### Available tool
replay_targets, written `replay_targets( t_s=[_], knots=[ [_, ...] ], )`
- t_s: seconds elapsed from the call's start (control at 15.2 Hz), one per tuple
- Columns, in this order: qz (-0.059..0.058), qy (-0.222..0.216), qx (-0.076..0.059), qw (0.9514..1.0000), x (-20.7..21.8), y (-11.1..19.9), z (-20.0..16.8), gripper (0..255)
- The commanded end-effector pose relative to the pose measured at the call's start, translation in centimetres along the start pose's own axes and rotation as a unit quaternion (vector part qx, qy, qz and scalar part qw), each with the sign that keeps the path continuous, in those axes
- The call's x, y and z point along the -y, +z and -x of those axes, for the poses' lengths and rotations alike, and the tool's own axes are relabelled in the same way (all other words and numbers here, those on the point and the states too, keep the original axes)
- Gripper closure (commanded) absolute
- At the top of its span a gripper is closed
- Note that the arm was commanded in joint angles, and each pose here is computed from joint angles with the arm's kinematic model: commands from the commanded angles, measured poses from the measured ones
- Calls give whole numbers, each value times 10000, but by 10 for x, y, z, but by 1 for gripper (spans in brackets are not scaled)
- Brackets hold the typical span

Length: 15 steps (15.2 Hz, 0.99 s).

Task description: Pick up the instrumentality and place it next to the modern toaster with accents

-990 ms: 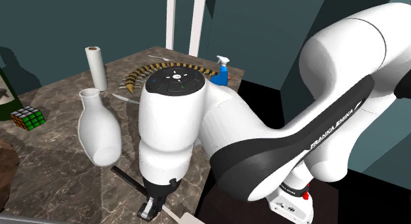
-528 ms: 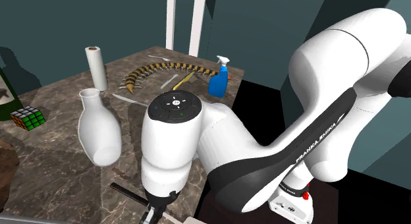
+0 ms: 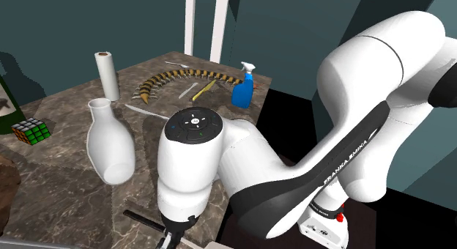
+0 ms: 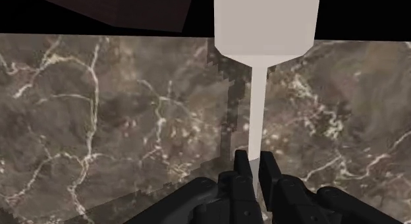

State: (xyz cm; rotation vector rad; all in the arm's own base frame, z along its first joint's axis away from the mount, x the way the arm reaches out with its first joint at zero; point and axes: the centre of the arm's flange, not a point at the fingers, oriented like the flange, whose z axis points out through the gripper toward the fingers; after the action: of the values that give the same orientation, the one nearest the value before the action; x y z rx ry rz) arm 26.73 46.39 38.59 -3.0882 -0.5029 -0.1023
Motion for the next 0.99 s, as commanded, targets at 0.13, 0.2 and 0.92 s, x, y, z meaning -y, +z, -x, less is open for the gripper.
replay_targets(
  t_s=[0.13, 0.2, 0.92],
  knots=[
    [0, 0, 0, 10000, 0, 0, 0, 0],
    [0, 0, 0, 10000, 0, 0, 0, 0],
    [0, 0, 0, 10000, 0, -50, 0, 0]
  ],
)
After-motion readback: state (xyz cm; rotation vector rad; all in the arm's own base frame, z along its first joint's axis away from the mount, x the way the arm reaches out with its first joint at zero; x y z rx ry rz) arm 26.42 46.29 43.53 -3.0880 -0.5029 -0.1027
